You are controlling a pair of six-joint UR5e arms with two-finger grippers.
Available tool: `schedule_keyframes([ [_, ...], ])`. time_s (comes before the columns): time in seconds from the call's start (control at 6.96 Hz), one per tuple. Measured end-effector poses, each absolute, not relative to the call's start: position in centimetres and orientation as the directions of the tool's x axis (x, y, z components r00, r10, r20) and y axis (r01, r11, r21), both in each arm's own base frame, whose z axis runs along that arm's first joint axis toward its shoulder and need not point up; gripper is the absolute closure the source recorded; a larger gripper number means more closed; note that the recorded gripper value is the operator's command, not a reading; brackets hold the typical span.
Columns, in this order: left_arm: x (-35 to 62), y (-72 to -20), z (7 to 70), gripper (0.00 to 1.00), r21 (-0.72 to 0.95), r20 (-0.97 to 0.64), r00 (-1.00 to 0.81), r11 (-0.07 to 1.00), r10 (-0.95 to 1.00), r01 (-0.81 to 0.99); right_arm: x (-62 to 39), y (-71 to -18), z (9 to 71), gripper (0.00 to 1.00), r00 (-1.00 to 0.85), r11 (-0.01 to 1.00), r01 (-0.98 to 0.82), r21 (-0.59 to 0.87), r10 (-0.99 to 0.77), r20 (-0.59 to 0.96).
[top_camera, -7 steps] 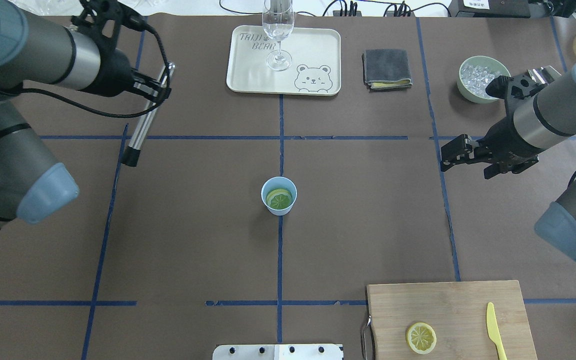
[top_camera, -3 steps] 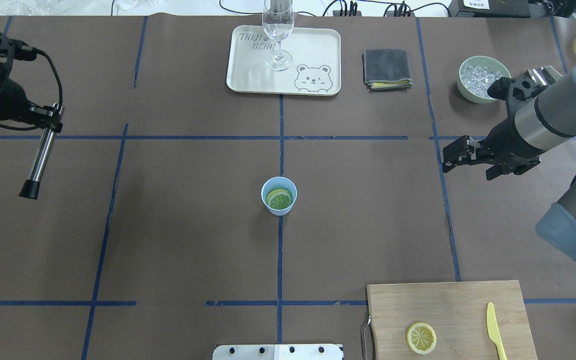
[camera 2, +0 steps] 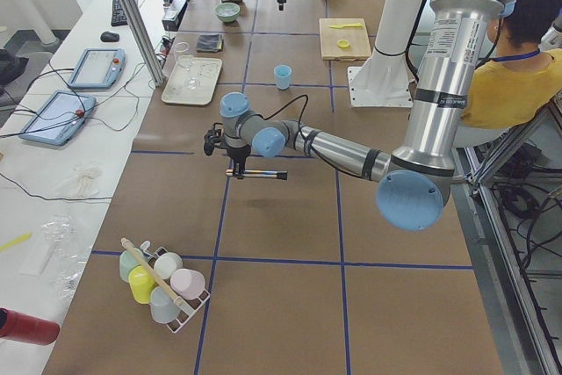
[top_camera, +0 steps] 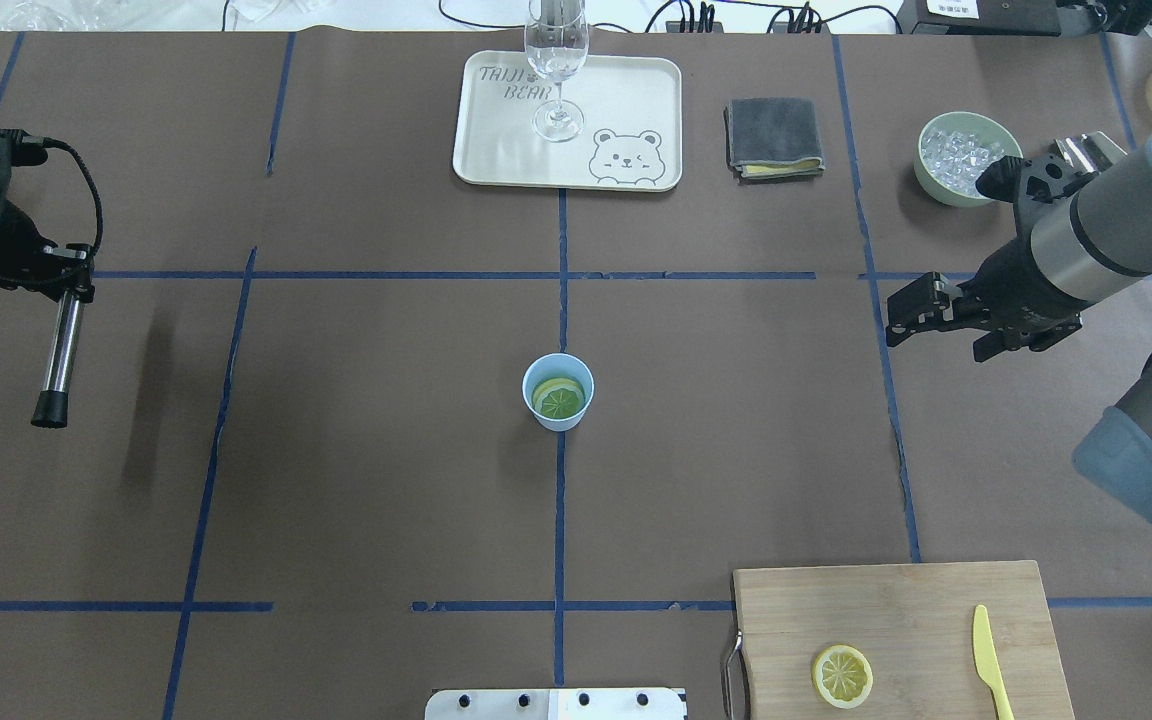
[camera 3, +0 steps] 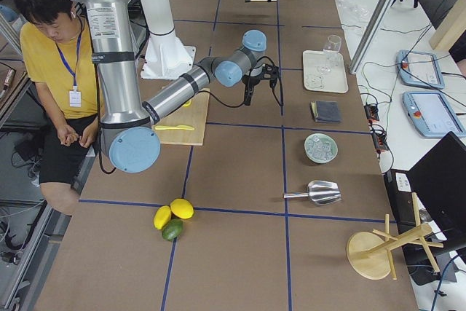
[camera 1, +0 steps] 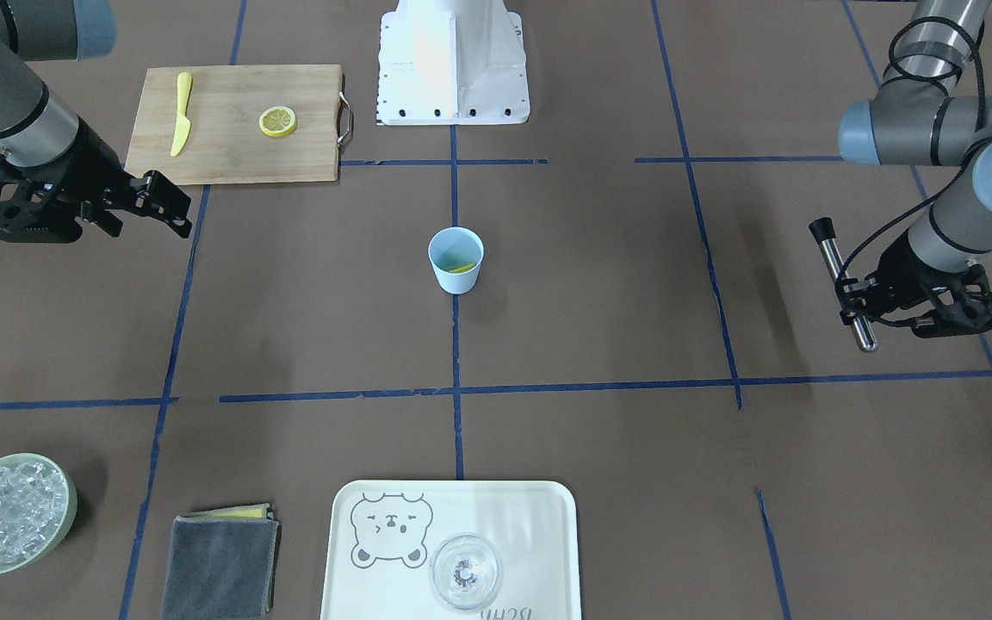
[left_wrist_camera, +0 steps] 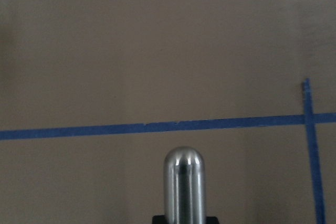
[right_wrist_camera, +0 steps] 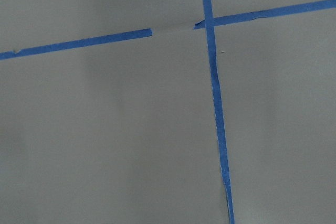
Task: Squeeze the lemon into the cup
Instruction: 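Lower the metal rod onto the table and release it with the left gripper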
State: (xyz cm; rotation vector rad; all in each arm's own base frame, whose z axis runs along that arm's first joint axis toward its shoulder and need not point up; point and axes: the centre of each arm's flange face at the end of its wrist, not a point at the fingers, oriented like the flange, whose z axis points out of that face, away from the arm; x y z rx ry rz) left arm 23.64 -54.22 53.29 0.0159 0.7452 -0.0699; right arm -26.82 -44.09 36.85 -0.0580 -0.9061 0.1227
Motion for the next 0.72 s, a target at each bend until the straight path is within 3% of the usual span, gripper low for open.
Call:
schedule_keyframes([
  [0.72,28.8,-52.2,54.2,1.0,0.017,-0.652,0.758,1.0,0.008,0.005,-26.9,-44.1,36.5,0.0,0.608,0.992,-0.08,-0.098,0.126,0.784],
])
